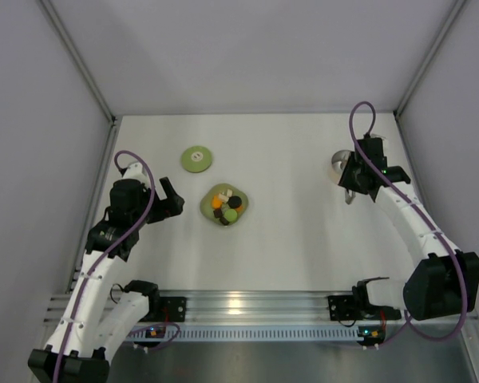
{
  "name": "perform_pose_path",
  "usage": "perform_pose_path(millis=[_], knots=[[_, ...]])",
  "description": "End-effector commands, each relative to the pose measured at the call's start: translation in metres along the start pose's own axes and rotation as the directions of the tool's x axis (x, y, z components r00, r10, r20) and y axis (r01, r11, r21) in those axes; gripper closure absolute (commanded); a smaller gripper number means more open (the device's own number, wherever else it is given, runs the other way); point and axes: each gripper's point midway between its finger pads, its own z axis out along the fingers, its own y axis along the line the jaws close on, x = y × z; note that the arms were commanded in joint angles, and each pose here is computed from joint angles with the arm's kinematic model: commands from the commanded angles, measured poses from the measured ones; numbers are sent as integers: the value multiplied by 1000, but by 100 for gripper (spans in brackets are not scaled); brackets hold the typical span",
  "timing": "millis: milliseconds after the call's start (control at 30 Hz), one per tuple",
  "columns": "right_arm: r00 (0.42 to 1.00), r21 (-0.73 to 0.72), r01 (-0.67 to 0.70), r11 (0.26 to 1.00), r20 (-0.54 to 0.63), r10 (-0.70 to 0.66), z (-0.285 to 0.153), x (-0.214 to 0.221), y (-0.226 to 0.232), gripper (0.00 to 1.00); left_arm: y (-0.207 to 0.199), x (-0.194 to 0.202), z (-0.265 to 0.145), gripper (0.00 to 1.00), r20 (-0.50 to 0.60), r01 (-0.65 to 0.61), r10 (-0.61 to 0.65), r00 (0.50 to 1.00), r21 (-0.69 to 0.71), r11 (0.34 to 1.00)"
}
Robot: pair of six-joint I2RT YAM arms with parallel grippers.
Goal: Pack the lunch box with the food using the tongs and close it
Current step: Place the fake food in the packing box, then pick up the fake food from the plate.
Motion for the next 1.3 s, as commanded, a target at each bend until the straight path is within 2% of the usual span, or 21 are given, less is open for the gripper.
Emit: perform_pose_path(millis=[0,233,500,667,767,967,1100,1267], knots=[[997,-13,-19,1000,81,20,-1,-24,-1,62,-5,-7,0,1,28,-10,10,1000,18,1000],[996,-5,-15,1000,85,15,-3,-25,-3,53,-5,-7,0,1,27,-9,9,1000,17,1000],[995,-24,-9,1000,95,11,-13,-31,-1,53,-5,-6,0,1,25,-12,11,1000,17,1000],[990,-93,11,996,138,2,-45,-38,13,54,-5,-5,1,1,21,-10,10,1000,17,1000],[989,-155,40,987,149,-17,-64,-34,32,54,-5,-6,1,1,21,-12,11,1000,17,1000],[981,-281,168,945,146,-131,-92,3,99,55,-4,-6,1,1,21,-10,10,1000,14,1000],[965,-393,260,882,136,-224,-111,44,154,55,-3,-5,2,1,17,-10,10,1000,9,1000],[934,-451,353,819,119,-337,-120,92,207,56,-4,-4,2,1,16,-12,11,1000,11,1000]])
